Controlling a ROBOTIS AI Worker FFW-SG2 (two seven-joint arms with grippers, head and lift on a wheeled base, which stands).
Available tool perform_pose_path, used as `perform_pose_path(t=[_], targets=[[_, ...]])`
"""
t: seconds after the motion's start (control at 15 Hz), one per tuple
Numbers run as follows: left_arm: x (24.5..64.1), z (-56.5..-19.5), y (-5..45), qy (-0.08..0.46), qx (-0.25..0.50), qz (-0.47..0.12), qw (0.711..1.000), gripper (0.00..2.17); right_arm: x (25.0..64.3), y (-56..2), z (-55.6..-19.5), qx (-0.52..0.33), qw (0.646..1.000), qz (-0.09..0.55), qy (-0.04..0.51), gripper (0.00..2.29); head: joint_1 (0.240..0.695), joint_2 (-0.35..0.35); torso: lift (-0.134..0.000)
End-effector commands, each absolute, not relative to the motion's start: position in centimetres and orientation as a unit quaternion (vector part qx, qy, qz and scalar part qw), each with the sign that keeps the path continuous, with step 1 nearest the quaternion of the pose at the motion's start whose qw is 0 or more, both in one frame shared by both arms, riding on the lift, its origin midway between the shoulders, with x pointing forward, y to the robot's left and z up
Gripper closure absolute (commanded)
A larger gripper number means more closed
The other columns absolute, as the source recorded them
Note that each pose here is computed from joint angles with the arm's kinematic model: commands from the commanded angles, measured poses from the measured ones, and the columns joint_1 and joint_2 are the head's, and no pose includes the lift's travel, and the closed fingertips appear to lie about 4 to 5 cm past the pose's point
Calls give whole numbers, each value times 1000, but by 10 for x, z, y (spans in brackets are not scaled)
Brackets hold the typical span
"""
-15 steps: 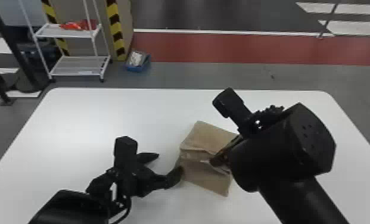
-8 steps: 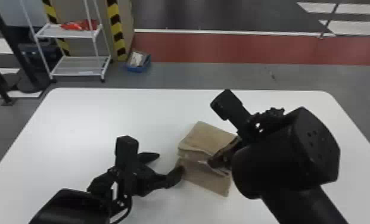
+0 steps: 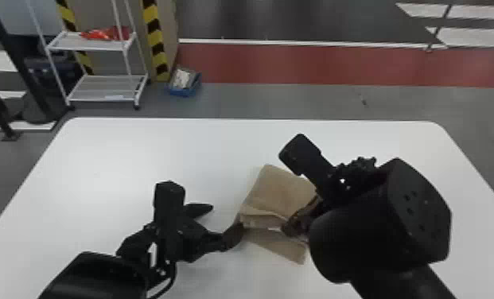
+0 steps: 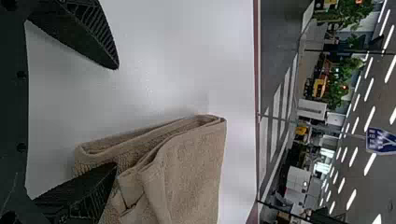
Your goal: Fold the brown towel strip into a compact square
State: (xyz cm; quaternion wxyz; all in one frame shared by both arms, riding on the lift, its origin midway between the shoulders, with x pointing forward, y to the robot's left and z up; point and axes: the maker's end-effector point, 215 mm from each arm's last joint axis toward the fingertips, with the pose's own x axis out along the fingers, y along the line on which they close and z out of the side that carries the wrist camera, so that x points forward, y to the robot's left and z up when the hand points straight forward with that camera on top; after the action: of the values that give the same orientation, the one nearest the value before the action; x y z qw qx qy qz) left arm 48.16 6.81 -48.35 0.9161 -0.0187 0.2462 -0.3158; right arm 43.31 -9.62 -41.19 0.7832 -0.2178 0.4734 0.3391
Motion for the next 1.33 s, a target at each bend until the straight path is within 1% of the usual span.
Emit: perform_pose_path(t=[0.0,0.27,0.53,1.0,1.07,1.13,1.2,1.27], targets=[[481,-484,67,247,-20,-317,915,66,427,-94,-417,-218,779,343,478,1352,695,-34,-124],[480,-483,66,248,-19,-318,915,66,423,-84,-415,-225,775,353,472,1352,695,-34,-124],[480,-483,67,246,-18,-318,915,70,425,-77,-405,-223,781,358,460,1352,695,-19,-124],[482,-483,67,246,-17,-314,917,70,414,-71,-414,-229,772,366,467,1352,695,-7,-124],[482,-483,67,246,-18,-313,917,70,414,-71,-414,-229,772,366,467,1308,695,-7,-124],[482,-484,67,247,-18,-313,917,70,414,-71,-415,-229,772,366,467,1001,695,-6,-124],[482,-484,67,247,-18,-313,917,70,413,-72,-416,-229,771,366,468,562,695,-6,-124],[483,-483,67,246,-18,-313,917,70,412,-72,-416,-229,771,366,469,370,695,-6,-124]])
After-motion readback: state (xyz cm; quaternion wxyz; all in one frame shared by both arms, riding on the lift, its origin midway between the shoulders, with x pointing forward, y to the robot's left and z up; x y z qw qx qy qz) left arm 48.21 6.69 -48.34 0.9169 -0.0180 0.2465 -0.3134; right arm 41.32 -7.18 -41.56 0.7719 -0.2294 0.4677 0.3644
